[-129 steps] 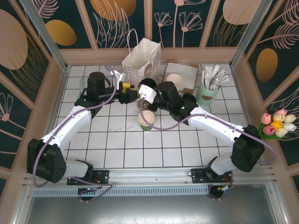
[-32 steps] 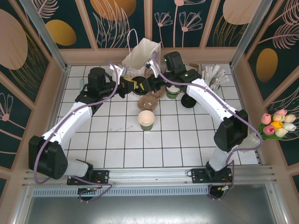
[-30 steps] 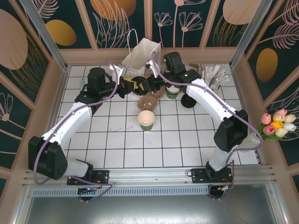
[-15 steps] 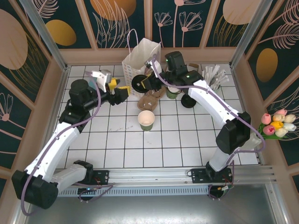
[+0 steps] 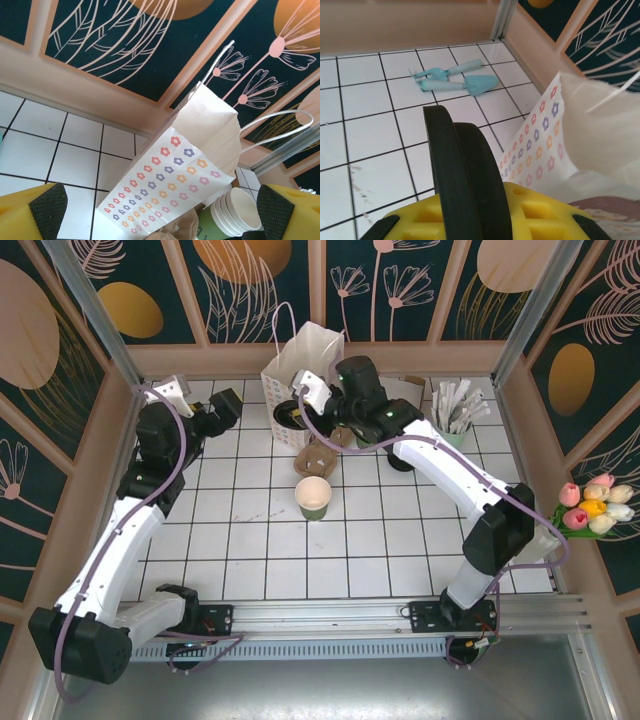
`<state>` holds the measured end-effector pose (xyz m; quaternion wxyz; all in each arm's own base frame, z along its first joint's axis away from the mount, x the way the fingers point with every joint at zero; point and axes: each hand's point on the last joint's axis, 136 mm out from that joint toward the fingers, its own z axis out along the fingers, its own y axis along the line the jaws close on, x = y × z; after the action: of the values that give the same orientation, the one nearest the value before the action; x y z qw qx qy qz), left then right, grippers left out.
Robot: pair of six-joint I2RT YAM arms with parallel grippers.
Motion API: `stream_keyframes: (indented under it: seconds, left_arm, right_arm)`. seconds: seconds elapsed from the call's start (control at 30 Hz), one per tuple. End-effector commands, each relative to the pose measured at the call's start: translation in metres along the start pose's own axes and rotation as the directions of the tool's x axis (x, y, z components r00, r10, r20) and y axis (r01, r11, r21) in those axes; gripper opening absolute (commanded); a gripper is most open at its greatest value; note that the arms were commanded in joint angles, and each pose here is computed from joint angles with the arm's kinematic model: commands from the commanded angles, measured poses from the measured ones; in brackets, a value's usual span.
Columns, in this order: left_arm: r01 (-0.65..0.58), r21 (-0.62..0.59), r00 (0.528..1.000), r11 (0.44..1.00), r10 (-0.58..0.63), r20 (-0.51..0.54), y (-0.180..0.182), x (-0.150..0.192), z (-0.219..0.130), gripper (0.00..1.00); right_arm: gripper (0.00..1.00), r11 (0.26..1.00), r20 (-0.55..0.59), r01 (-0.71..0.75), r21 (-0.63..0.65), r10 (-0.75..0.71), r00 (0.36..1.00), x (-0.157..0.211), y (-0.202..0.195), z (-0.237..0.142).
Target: Pack the takeout coffee
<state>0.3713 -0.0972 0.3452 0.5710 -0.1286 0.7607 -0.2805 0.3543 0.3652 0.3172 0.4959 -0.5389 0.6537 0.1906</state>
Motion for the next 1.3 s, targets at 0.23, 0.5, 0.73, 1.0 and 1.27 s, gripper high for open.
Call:
stream_keyframes:
  seconds: [0.23, 0.5, 0.73, 1.0, 1.27]
  left_arm:
    - [0.021, 0.072, 0.994, 0.997, -0.013, -0.112, -0.024, -0.005, -0.014, 0.99]
    - [-0.066, 0.028, 0.974, 0.997, 0.07, -0.215, -0.027, -0.004, -0.026, 0.99]
    - [0.008, 0.261, 0.912, 0.965, 0.1, -0.399, -0.07, 0.022, -0.027, 0.99]
    - [0.013, 0.282, 0.854, 0.959, 0.136, -0.502, -0.075, 0.032, -0.016, 0.96]
    - [-0.081, 0.34, 0.749, 0.937, 0.282, -0.6, -0.071, 0.052, -0.032, 0.79]
  right_arm:
    - [0.07, 0.857, 0.042, 0.467, 0.218, -0.486, 0.873, -0.06, 0.008, -0.008]
    - [0.07, 0.702, 0.096, 0.669, 0.243, -0.704, 0.704, -0.083, 0.027, -0.016]
    - [0.06, 0.588, 0.018, 0.77, 0.248, -0.798, 0.603, -0.073, 0.018, -0.022]
    - [0.03, 0.262, -0.097, 0.902, 0.343, -0.945, 0.311, -0.056, 0.027, -0.045]
    - [0.01, -0.048, -0.13, 0.911, 0.41, -0.992, 0.006, -0.052, 0.052, -0.061]
